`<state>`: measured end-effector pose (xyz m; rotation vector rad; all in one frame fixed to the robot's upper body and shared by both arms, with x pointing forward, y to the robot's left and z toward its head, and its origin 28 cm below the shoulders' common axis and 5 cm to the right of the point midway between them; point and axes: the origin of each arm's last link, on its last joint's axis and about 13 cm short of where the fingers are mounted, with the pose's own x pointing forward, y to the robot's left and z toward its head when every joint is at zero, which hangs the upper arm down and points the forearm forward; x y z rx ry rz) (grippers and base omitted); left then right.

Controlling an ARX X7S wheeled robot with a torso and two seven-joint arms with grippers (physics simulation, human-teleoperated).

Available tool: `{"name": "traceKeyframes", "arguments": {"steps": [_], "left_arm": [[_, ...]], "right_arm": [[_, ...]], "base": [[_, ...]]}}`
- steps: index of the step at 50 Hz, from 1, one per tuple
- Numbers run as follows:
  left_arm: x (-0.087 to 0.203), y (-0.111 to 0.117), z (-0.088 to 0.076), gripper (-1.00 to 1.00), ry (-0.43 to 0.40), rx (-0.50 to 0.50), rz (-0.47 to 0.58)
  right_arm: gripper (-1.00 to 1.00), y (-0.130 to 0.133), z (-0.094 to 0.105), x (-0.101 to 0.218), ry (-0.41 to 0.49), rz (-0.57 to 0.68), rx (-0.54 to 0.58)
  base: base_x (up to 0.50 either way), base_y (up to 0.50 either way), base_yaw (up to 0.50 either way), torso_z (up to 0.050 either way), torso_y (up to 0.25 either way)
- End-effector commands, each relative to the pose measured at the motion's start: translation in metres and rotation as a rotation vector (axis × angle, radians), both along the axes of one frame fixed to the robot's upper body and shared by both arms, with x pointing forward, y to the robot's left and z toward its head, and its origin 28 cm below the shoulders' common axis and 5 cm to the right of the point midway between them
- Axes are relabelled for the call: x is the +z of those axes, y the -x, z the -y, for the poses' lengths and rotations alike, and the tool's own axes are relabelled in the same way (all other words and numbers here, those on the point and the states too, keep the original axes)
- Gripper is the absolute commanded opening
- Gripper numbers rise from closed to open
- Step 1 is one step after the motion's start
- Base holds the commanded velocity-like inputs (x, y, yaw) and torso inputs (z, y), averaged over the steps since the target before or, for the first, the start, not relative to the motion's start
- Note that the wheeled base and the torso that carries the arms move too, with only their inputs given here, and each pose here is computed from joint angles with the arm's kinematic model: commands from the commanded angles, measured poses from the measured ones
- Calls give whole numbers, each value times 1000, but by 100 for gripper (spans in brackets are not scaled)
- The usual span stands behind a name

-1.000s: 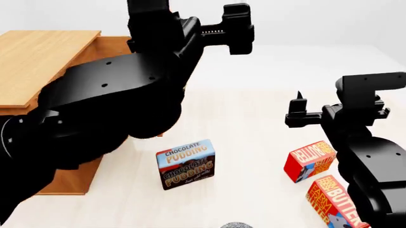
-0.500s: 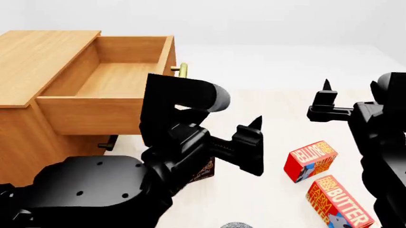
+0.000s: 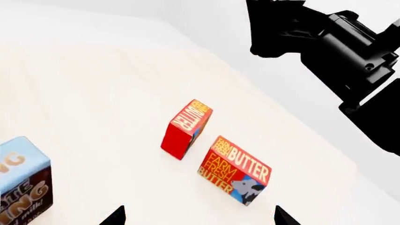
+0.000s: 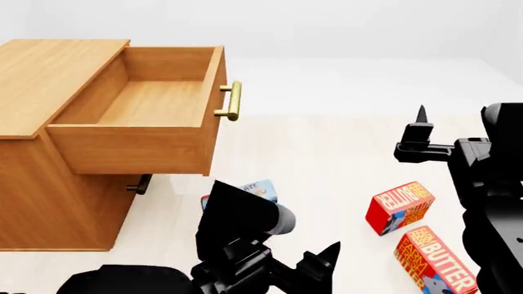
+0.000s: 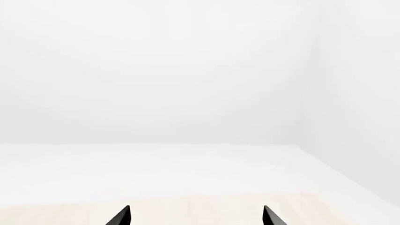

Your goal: Put the bowl in the top drawer of the cabinet.

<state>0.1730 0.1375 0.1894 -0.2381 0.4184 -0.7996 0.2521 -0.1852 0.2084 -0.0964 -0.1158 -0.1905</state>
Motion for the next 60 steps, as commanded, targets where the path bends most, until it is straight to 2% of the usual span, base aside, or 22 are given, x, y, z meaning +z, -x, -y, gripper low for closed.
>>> {"name": "traceKeyframes", "arguments": {"steps": [1,17,28,37,60], "left_arm": [[-26,7,0,100,-37,-66,-91],[-57,-14,-7,100,-45,-3,-177],[-78,-11,-5,100,-58,-45,-279],[-95,-5,-4,100,-88,-69,-324],[-115,-14,-3,100,-132,-7,-372]], "right_arm": [[100,-3,-7,-4,20,-1,22],[100,-7,-9,-14,12,-23,47],[100,-9,-11,-17,13,-33,59],[100,-9,-11,-19,12,-38,61],[100,-10,-12,-21,19,-51,67]], "base": [[0,0,0,0,0],[0,0,0,0,0],[0,0,0,0,0],[0,0,0,0,0],[0,0,0,0,0]]}}
